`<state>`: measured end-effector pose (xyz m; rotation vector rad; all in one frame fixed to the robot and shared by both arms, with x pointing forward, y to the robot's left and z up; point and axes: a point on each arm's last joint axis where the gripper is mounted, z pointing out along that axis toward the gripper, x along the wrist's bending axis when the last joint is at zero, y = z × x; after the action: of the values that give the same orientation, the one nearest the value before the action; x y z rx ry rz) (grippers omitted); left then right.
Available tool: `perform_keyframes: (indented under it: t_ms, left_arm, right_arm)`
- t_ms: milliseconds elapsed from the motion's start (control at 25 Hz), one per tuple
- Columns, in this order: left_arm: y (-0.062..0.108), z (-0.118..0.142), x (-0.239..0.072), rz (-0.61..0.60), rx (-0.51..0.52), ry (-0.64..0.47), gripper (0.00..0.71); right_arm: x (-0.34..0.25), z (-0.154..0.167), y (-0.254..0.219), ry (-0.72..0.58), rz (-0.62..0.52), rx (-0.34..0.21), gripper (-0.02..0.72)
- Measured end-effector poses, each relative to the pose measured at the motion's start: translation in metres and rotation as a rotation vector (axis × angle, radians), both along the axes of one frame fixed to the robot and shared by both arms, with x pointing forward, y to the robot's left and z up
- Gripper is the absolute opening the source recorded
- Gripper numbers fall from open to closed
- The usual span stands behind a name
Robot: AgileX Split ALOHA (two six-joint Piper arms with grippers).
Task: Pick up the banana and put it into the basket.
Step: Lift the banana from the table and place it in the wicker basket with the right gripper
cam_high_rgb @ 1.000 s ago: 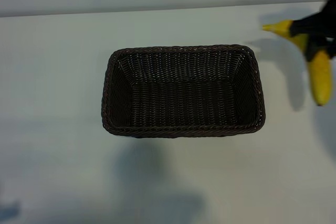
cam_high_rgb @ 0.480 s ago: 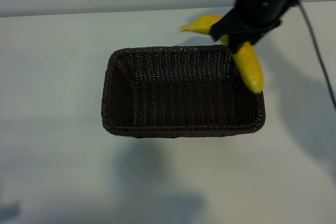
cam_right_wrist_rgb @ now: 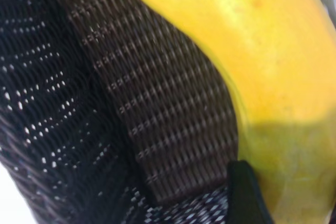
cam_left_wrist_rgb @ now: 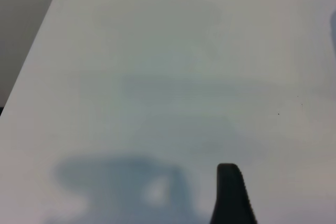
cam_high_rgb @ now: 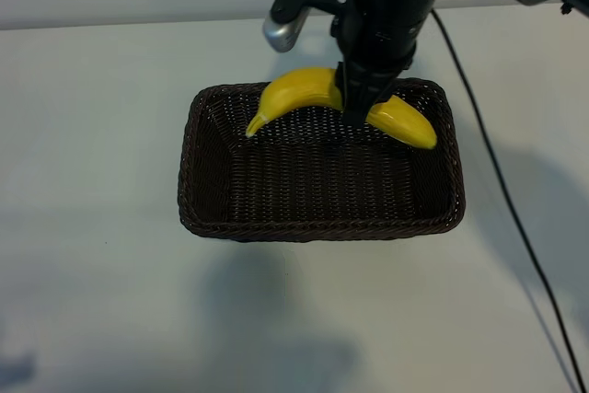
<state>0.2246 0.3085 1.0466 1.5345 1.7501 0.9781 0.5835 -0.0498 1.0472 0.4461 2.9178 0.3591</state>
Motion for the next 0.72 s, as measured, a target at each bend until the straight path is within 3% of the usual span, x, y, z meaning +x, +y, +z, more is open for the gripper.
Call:
perform_keyframes:
  t_ms: [240, 560, 720]
  left_arm:
    - [0.0, 0.0, 0.0, 0.0, 0.0, 0.0, 0.497]
    - [0.0, 0.0, 0.0, 0.0, 0.0, 0.0, 0.497]
    - [0.0, 0.0, 0.0, 0.001, -0.001, 0.0, 0.497]
  right_arm:
    - [0.0, -0.005, 0.008, -0.018, 0.045, 0.008, 0.407]
    - [0.013, -0.048, 0.018, 0.038, 0.04, -0.02, 0.407]
    - [0.014, -0.055, 0.019, 0.044, 0.031, -0.028, 0.407]
